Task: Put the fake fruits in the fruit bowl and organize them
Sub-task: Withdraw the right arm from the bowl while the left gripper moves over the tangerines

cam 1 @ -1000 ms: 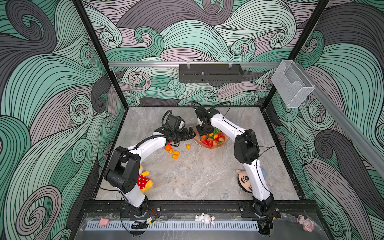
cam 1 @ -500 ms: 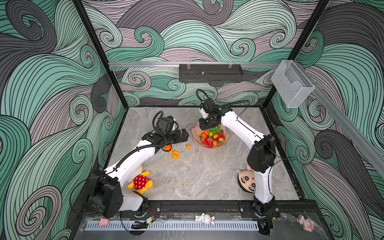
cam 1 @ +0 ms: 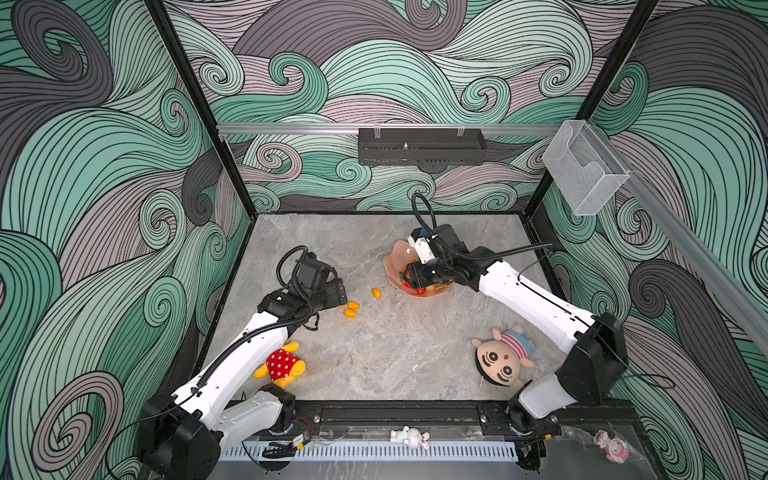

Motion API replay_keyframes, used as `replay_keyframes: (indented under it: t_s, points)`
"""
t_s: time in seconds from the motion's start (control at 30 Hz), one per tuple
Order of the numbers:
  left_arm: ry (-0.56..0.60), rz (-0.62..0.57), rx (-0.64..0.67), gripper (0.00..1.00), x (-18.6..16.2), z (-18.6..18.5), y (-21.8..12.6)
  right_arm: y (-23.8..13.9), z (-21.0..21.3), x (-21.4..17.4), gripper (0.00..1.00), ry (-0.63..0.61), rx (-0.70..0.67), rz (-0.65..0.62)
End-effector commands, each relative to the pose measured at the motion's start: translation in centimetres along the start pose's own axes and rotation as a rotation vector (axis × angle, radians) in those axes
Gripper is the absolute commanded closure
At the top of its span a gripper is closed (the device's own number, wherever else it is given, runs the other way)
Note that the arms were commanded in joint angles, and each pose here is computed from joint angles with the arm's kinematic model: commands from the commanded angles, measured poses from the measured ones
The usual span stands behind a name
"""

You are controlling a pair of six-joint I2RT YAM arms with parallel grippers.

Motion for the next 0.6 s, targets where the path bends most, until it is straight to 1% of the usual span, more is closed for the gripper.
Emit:
replay_keyframes:
  t_s: [0.0,0.13,0.23,0.33,0.43,0.57]
  points:
    - [0.004,0.022,0.127,0.19,0.1,2.0,0.5,-2.2,1.4,0.2,0.43,0.017,0.092,-0.115]
    - [-0.003,0.057,0.193,0.28,0.3,2.8,1.9,-3.8,1.9,-1.5,0.42,0.024,0.135,-0.157]
    - [0.006,0.109,0.202,0.35,0.4,2.4,3.3,-4.5,1.8,-2.6,0.41,0.025,0.133,-0.17]
    - [0.043,0.185,0.196,0.38,0.4,1.4,4.6,-4.9,1.5,-3.2,0.41,0.016,0.11,-0.174]
    - [0.063,0.265,0.228,0.4,0.3,0.8,6.5,-5.2,1.4,-3.4,0.41,0.001,0.097,-0.165]
    - [0.069,0.326,0.236,0.41,0.1,0.5,8.5,-5.4,1.4,-3.4,0.41,-0.019,0.095,-0.155]
Point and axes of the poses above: each gripper's point midway between its finger pads, its own y axis out along the fingers, its own z axis along the line the jaws close on, x = y × z, the point moved 4 cm from there along -y, back along the fingers, and after that the axes turned 7 degrees about -y, right-handed, at the moved point
